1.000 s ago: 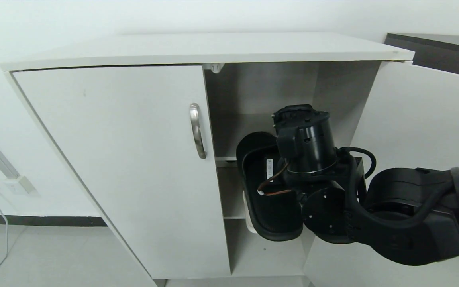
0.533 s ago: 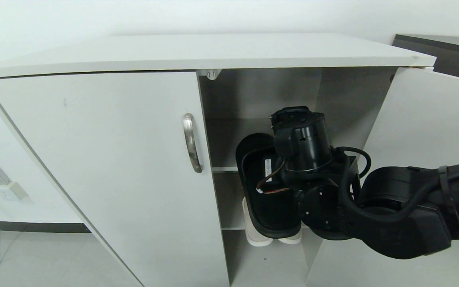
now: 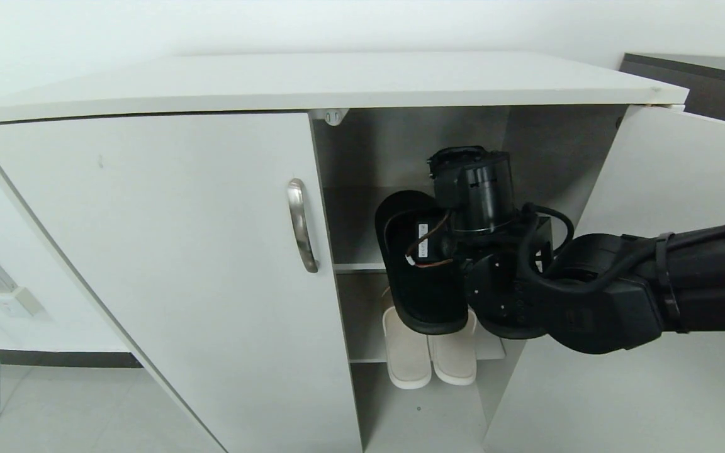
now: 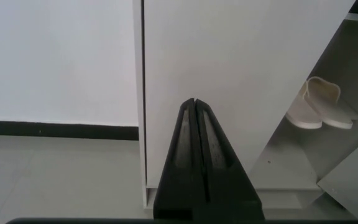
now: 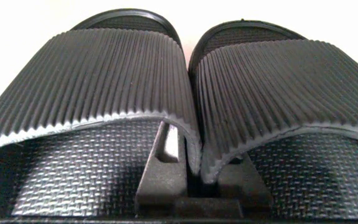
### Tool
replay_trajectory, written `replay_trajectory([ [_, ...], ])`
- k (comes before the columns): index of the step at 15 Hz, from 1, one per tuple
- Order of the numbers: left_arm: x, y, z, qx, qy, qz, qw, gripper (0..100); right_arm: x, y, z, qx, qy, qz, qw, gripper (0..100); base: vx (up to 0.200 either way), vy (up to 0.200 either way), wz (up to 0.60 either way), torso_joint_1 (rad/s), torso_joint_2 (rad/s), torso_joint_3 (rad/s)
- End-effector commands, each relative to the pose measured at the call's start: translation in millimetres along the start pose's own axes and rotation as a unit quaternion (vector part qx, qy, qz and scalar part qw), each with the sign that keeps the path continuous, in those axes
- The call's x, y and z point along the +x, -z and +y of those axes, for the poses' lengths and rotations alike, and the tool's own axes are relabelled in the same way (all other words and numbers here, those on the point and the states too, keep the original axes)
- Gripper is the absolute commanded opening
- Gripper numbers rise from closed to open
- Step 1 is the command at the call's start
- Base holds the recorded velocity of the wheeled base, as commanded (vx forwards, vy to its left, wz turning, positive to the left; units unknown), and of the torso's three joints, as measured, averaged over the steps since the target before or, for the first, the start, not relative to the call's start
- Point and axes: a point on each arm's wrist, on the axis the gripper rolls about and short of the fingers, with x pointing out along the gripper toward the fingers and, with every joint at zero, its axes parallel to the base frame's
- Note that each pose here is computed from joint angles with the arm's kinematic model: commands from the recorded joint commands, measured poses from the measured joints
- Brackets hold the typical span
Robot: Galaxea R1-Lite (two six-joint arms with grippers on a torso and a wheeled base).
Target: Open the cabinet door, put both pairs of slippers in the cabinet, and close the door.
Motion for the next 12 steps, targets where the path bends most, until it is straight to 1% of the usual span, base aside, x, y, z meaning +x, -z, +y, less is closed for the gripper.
replay_trajectory([
  [1,0.1,0.0,0.0,-0.001,-0.001,0.001,1.0,0,14.1,-0.6,5.1,-0.007,0.003,0.005,1.0,0,0.0,0.0,0.0,0.0,0.0,0.0],
  [9,0.1,0.0,0.0,-0.001,-0.001,0.001,1.0,0,42.6,-9.2,11.9,-0.01,0.021,0.011,1.0,0,0.0,0.0,0.0,0.0,0.0,0.0],
  [12,0.1,0.0,0.0,-0.001,-0.001,0.001,1.0,0,50.1,-12.0,9.4,-0.01,0.023,0.014,1.0,0,0.0,0.0,0.0,0.0,0.0,0.0],
])
